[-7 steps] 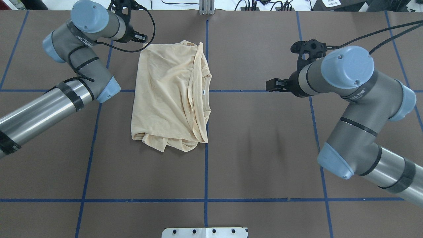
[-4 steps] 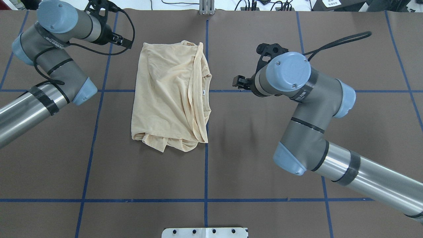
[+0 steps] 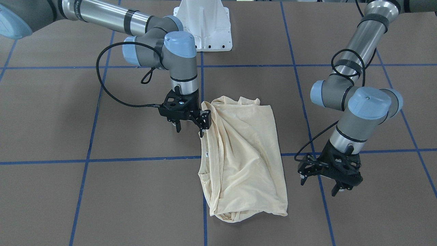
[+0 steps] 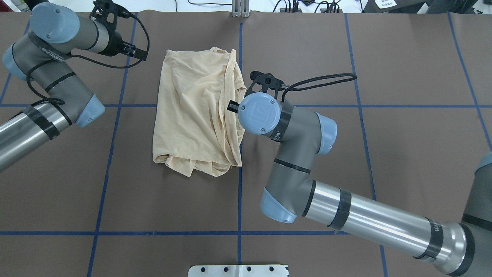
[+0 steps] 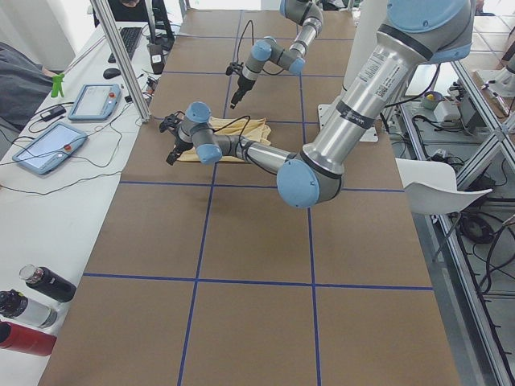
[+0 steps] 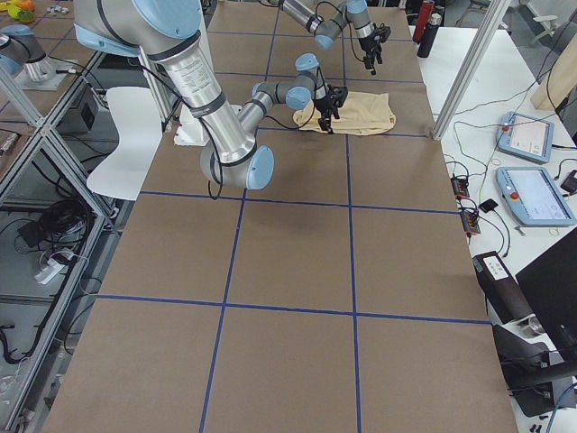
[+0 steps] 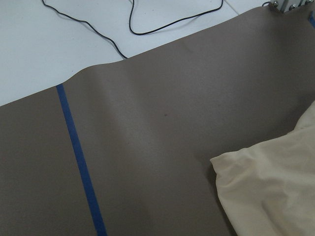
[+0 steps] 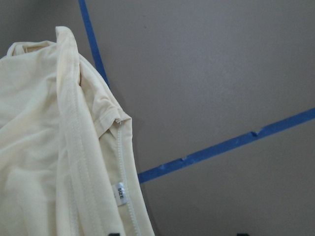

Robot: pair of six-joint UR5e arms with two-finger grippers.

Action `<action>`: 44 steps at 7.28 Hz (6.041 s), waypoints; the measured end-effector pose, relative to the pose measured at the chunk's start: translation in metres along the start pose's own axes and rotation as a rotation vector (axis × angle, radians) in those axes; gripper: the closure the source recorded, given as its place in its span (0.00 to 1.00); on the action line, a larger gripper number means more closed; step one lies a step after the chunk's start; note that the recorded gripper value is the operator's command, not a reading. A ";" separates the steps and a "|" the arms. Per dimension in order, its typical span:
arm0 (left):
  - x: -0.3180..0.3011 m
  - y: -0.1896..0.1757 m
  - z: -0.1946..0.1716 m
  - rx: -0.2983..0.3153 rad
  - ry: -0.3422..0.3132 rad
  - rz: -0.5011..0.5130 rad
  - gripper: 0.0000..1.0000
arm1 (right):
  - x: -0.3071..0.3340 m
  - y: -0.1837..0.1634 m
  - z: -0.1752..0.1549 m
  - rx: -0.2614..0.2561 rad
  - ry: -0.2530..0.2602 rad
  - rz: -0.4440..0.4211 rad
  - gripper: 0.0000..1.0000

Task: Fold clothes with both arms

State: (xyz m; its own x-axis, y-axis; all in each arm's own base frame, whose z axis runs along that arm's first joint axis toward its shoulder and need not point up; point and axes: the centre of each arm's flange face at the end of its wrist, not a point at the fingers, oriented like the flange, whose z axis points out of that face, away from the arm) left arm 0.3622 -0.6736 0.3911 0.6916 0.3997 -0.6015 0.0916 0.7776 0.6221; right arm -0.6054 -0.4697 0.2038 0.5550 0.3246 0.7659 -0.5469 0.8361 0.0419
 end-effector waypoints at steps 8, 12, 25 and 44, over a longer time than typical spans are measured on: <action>0.001 0.000 0.000 0.000 0.002 -0.006 0.00 | -0.008 0.042 0.021 0.013 0.034 -0.049 0.47; 0.001 0.000 0.000 0.002 0.003 -0.006 0.00 | -0.015 0.048 0.031 0.015 0.032 -0.053 1.00; 0.004 0.003 -0.001 0.014 0.015 -0.004 0.00 | 0.113 0.056 -0.025 -0.020 -0.036 -0.173 0.00; 0.002 0.007 0.000 0.009 0.014 -0.019 0.00 | 0.177 0.071 -0.056 -0.061 -0.091 -0.231 0.91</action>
State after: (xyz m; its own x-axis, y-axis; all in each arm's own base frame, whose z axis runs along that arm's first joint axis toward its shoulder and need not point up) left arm 0.3646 -0.6672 0.3948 0.6796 0.3914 -0.6204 0.1112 0.7810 0.6145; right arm -0.5108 -0.3275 0.3062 0.6008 0.0827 0.7951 -0.3712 0.9097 0.1859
